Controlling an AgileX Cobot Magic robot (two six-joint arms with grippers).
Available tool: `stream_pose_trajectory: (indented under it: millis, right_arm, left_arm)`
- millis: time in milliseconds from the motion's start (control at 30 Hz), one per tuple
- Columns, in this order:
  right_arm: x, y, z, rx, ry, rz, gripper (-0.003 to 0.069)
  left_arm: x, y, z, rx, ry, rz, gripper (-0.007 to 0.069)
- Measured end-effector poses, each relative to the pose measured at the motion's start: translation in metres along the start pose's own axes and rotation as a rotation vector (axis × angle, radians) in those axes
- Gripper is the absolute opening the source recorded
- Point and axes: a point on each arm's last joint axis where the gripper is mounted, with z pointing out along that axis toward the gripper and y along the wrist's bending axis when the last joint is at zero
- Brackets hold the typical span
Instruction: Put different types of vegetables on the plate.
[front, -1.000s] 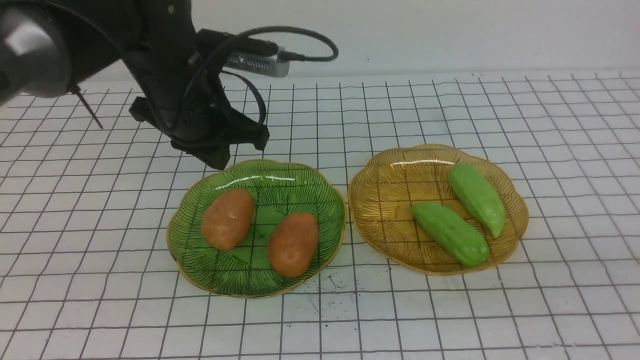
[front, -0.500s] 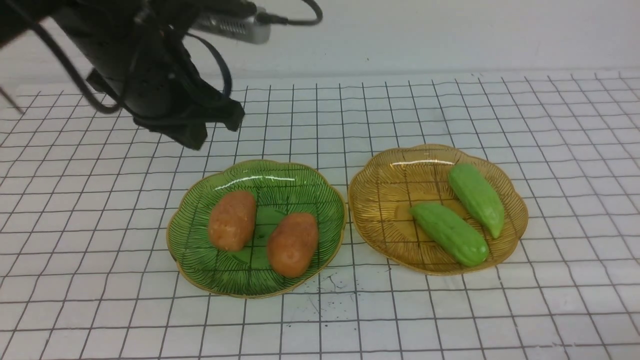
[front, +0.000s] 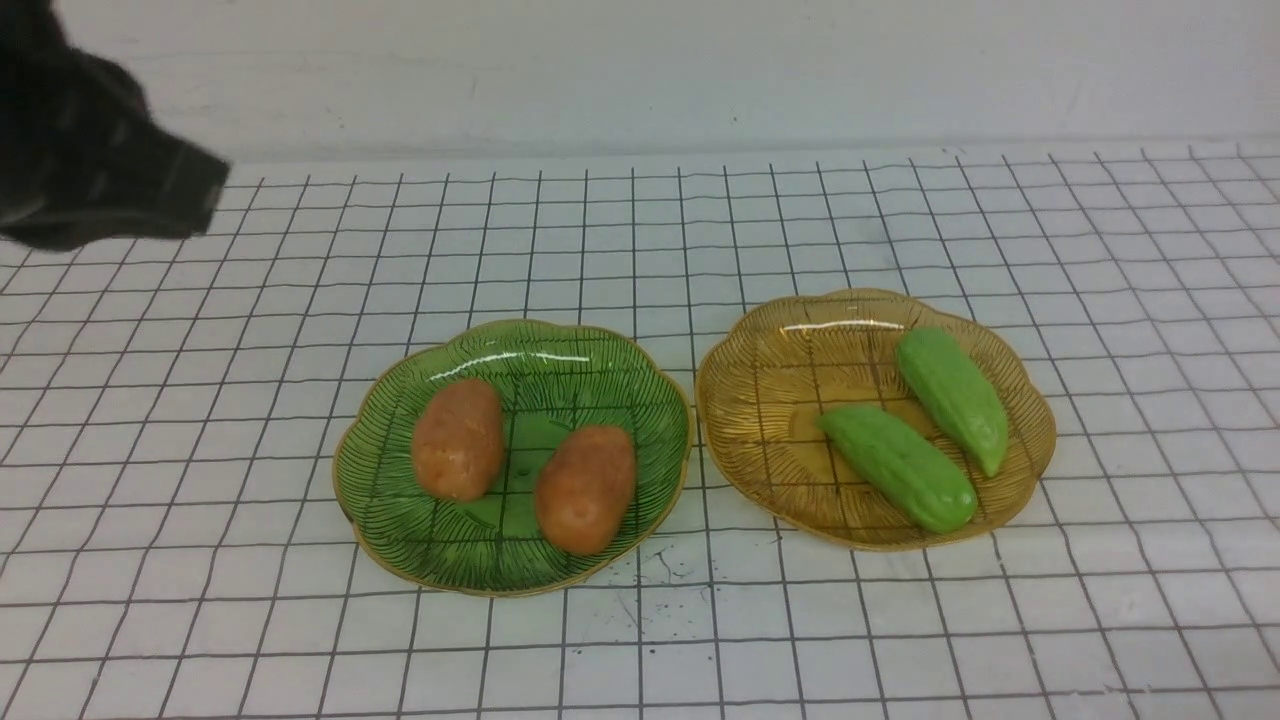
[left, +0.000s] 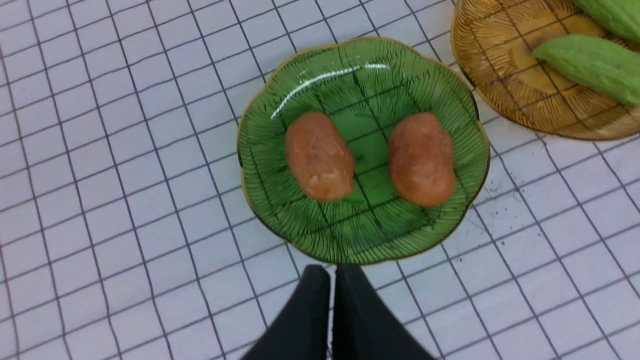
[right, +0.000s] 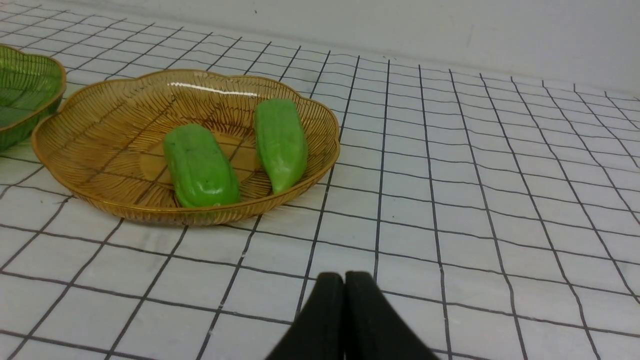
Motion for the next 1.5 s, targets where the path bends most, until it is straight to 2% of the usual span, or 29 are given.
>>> stream_pose_trajectory:
  millis: [133, 233, 333, 533, 800, 1033, 1200, 1367, 1500]
  right_arm:
    - [0.000, 0.000, 0.000, 0.000, 0.000, 0.001, -0.0015]
    - [0.000, 0.000, 0.000, -0.001, 0.003, 0.015, -0.0015]
    - [0.000, 0.000, 0.000, -0.001, 0.004, 0.042, -0.0015]
    - [0.000, 0.000, 0.000, -0.002, 0.004, 0.050, -0.0015]
    - [0.000, 0.000, 0.000, 0.001, 0.005, 0.053, -0.0015]
    - [0.001, -0.003, 0.000, 0.057, 0.012, 0.065, -0.0015]
    - [0.001, -0.004, 0.000, 0.065, 0.012, 0.067, -0.0015]
    - [0.001, -0.004, 0.000, 0.065, 0.012, 0.067, -0.0015]
    - [0.001, -0.004, 0.000, 0.065, 0.013, 0.067, -0.0015]
  left_arm:
    - [0.046, -0.001, -0.017, 0.000, -0.006, -0.001, -0.0008]
    - [0.102, -0.006, -0.014, 0.021, 0.031, -0.004, -0.0008]
    - [0.141, -0.012, -0.008, 0.058, 0.054, -0.017, -0.0008]
    - [0.174, -0.017, 0.006, 0.090, -0.032, -0.035, -0.0008]
    - [0.180, -0.018, 0.008, 0.088, -0.134, -0.042, -0.0008]
    - [0.175, -0.017, 0.008, 0.085, -0.189, -0.044, -0.0008]
    - [0.162, -0.016, 0.004, 0.078, -0.341, -0.051, -0.0008]
    - [0.142, -0.016, -0.006, 0.090, -0.589, -0.084, -0.0008]
    - [0.139, -0.015, -0.008, 0.091, -0.625, -0.089, -0.0008]
